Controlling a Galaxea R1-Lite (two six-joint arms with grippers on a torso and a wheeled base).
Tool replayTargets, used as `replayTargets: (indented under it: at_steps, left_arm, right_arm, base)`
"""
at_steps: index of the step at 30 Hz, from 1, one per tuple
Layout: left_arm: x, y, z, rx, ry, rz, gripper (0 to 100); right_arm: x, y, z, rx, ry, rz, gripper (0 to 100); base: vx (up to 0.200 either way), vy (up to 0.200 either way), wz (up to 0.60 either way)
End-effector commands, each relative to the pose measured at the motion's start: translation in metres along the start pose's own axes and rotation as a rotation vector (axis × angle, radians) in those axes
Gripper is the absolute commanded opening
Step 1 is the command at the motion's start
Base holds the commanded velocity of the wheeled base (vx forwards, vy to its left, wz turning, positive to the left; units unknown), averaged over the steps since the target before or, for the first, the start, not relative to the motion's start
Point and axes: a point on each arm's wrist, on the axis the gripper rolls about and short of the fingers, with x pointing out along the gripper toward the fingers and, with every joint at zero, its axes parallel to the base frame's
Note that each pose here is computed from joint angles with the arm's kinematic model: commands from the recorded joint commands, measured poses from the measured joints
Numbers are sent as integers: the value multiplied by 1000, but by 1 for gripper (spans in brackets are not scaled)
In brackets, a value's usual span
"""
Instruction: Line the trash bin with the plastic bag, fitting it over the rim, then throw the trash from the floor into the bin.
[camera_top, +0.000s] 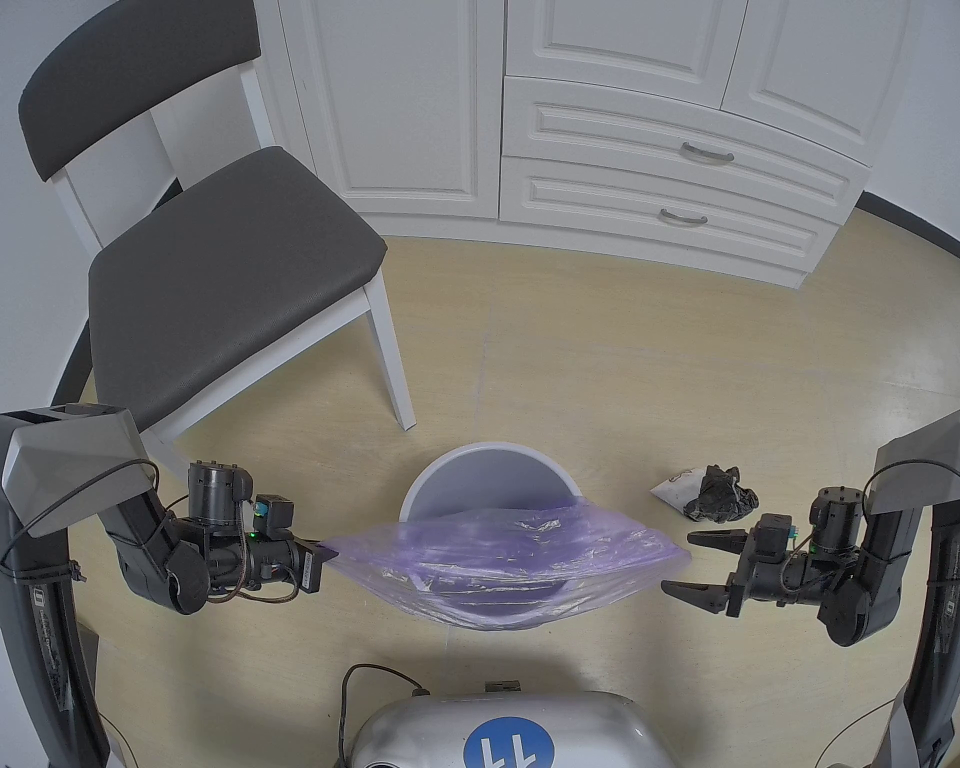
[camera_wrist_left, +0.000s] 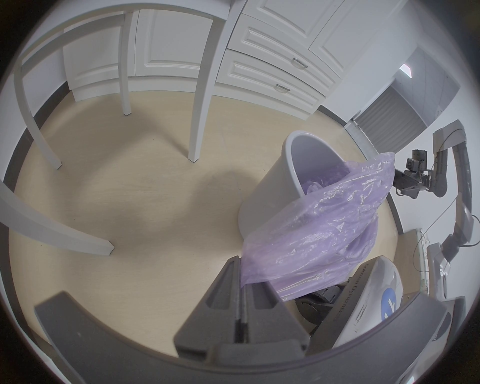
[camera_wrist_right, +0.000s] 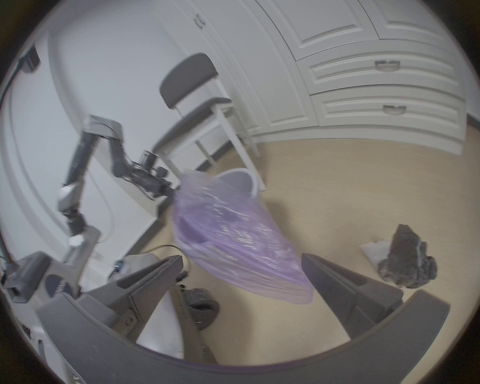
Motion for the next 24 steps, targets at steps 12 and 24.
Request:
replayTargets:
  at_steps: [12,24]
  left_arm:
    - [5,5,4,-40,-10,13,0]
    - [1,5,6,-51,-23,17,0]
  right_arm:
    - [-45,-52,-13,164,-116,123,100]
    - [45,96,132,-321,-195,-306,100]
  base:
    - [0,0,0]
    - [0,0,0]
